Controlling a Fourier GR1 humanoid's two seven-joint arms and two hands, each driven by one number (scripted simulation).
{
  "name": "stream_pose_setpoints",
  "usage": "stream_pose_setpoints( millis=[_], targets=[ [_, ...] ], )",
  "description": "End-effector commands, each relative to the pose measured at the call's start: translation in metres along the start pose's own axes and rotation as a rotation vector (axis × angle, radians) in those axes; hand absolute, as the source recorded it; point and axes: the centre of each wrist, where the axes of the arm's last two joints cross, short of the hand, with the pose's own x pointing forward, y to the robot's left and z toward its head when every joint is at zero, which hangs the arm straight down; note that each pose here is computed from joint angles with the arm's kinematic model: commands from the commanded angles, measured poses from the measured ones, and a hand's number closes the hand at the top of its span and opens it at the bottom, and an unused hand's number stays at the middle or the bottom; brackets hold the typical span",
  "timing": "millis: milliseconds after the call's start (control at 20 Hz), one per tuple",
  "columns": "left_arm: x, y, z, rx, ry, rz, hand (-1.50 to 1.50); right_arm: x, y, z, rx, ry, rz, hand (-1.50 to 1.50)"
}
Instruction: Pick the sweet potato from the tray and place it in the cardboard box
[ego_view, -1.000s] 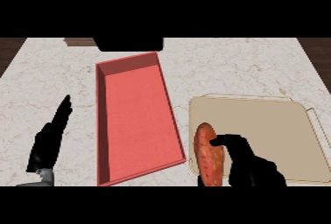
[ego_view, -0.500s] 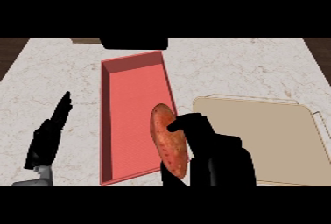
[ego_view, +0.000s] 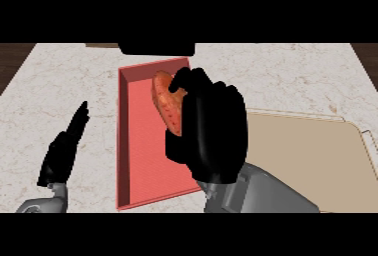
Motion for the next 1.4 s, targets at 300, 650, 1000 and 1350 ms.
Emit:
stream_pose_setpoints(
  millis=[300, 650, 1000, 1350],
  targets=[
    [-0.005, -0.002, 0.000, -0.021, -0.009, 0.013, 0.00, 0.012, 0.045, -0.068, 0.131, 0.236, -0.001, 1.50],
    [0.014, 0.003, 0.001, -0.017, -0.042, 0.000, 0.00, -0.019, 0.089, -0.090, 0.147, 0.379, -0.040, -1.50],
    [0.008, -0.001, -0.002, -0.022, -0.026, -0.002, 0.00, -0.025, 0.102, -0.096, 0.030, 0.328, -0.213, -1.50],
    [0.002, 0.003, 0.006, 0.004, 0.014, 0.002, 0.00, -0.032, 0.088, -0.103, -0.240, 0.330, -0.500, -1.50]
  ],
)
